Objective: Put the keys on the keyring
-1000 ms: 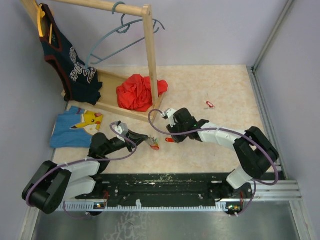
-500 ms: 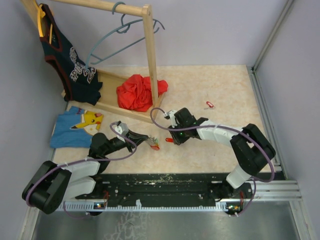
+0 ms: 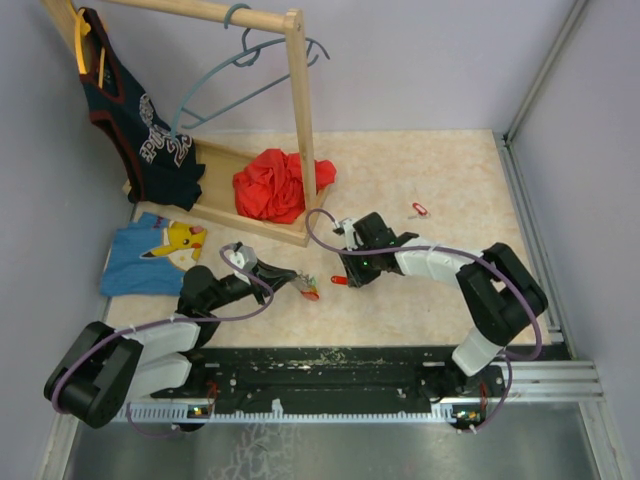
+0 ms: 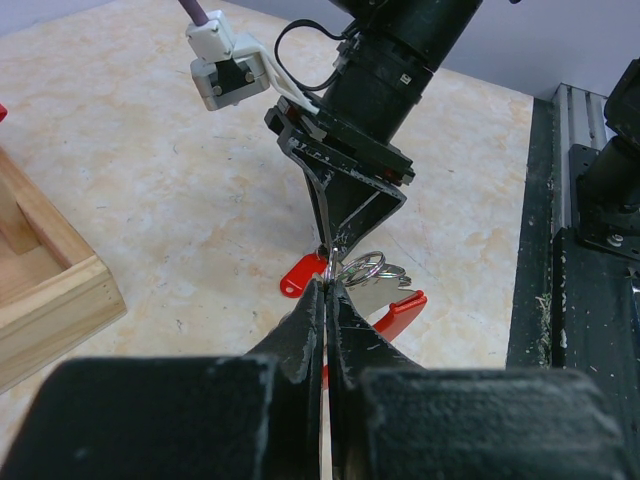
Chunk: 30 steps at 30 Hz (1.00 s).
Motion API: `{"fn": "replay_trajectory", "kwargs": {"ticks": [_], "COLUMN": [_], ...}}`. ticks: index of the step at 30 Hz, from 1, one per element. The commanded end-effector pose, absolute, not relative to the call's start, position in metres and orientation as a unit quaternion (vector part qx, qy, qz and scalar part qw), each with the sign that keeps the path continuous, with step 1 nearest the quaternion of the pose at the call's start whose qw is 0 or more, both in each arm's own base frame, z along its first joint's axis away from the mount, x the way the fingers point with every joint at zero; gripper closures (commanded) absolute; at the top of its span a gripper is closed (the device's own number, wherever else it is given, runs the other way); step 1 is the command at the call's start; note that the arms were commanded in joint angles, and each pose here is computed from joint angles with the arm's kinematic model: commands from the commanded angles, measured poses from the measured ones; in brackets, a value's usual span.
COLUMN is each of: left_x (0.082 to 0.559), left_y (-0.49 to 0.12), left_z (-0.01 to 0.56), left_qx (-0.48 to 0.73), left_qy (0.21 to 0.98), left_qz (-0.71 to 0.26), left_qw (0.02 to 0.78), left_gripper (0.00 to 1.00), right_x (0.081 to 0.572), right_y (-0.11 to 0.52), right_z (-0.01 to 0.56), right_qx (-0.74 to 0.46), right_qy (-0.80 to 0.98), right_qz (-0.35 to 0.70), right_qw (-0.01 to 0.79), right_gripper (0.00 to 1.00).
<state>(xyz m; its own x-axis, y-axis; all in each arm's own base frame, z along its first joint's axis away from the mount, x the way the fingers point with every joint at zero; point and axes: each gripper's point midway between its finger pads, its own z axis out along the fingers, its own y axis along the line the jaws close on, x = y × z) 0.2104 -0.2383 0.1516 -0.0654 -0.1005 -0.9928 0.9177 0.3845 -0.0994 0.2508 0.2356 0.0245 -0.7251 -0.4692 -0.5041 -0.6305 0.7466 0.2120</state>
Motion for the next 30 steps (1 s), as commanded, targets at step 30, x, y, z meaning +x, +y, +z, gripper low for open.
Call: {"fn": "replay_trajectory", "kwargs": {"ticks": [30], "left_x": [0.209], "left_y": [-0.238], "left_z": [0.155], "left_qx": [0.354], "left_qy": [0.578], "left_qz": [-0.432], "left_qw": [0.594], "left_gripper": [0.99], "right_x": [0.269], "right_y": [0.255], "right_z": [0.048], "right_qx": [-0.318], "right_qy": [0.887], "right_qz": [0.222], "right_qw": [0.251], "right_gripper": [1.00]}}
